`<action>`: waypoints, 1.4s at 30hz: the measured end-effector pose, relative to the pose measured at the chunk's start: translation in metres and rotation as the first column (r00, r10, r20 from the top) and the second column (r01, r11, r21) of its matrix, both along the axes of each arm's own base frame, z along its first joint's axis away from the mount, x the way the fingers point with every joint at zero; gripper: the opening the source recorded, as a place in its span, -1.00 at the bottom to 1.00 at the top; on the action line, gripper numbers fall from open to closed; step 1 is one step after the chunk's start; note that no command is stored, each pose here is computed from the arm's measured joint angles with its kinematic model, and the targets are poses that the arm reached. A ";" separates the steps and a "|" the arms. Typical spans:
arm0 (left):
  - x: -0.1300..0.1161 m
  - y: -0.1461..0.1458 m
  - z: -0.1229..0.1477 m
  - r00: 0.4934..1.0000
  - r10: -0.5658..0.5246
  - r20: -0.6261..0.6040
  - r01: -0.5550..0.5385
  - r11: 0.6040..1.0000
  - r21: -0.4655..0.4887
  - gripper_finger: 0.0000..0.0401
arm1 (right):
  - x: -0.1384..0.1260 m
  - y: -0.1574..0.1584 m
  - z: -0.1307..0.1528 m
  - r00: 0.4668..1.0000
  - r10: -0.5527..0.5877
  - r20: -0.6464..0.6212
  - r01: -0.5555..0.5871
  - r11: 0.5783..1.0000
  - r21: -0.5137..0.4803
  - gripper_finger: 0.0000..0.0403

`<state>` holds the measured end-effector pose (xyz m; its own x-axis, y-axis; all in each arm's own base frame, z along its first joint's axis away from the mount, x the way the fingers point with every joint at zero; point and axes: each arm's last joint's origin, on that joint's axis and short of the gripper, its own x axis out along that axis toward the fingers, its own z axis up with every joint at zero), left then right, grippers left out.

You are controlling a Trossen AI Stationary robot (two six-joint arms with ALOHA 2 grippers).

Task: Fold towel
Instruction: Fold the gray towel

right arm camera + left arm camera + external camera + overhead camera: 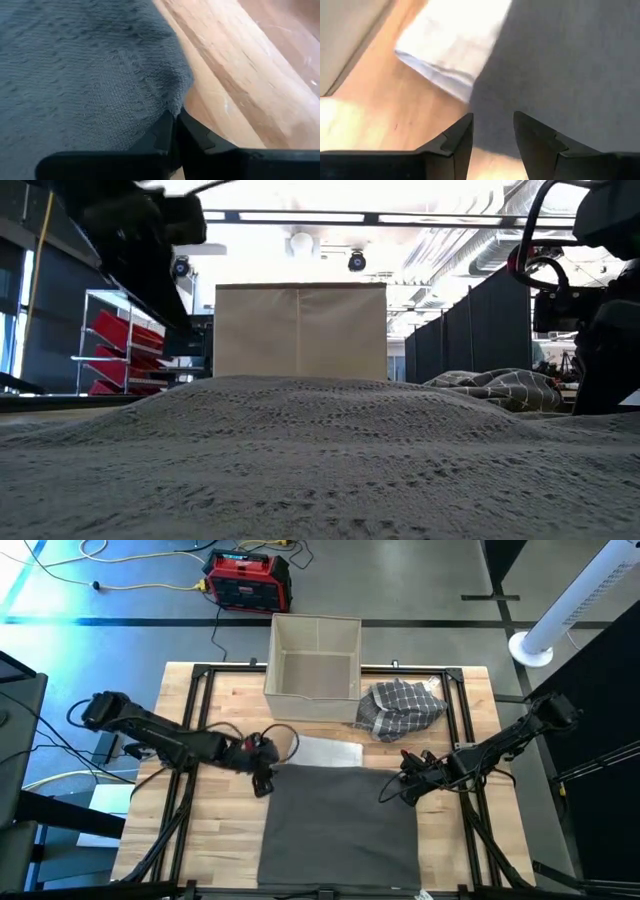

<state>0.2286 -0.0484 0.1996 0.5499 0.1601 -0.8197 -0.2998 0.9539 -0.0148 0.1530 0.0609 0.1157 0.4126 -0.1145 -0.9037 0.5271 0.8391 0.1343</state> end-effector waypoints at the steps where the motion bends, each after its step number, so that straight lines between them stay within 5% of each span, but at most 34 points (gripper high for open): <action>1: 0.001 0.006 -0.002 0.999 -0.037 -0.019 0.036 0.999 -0.038 -0.30 | 0.000 0.000 0.000 1.000 0.000 0.000 0.000 1.000 0.000 -0.99; 4: 0.001 0.023 -0.011 0.995 -0.095 -0.043 0.090 0.990 -0.108 -0.20 | 0.000 0.000 0.000 1.000 0.000 0.000 0.000 1.000 0.000 -0.99; 10: -0.005 0.048 -0.028 0.998 -0.035 -0.054 0.029 0.992 -0.123 0.01 | 0.000 0.000 0.000 1.000 -0.001 0.000 0.001 1.000 -0.001 -1.00; 22: -0.001 0.050 -0.058 0.994 -0.101 -0.038 0.092 0.977 -0.192 0.01 | 0.000 0.000 0.000 1.000 -0.025 0.009 0.025 1.000 -0.003 -1.00; 27: 0.009 0.048 -0.063 0.993 -0.113 0.017 0.114 0.967 -0.228 -0.18 | 0.002 0.000 0.004 0.999 -0.045 0.000 0.045 0.999 -0.002 -1.00; 34: 0.009 0.048 -0.066 0.996 -0.092 -0.007 0.087 0.960 -0.265 -0.91 | 0.016 0.004 0.049 0.999 -0.001 -0.049 -0.005 0.991 -0.133 -1.00; 40: 0.007 0.048 -0.045 0.992 -0.064 -0.107 0.031 0.957 -0.287 -0.94 | 0.025 0.005 0.103 0.997 0.034 -0.068 -0.052 0.958 -0.281 -1.00; 42: 0.010 0.049 -0.030 0.989 -0.061 -0.133 0.029 0.973 -0.230 -0.95 | 0.027 0.005 0.120 0.997 0.042 -0.069 -0.062 0.945 -0.322 -1.00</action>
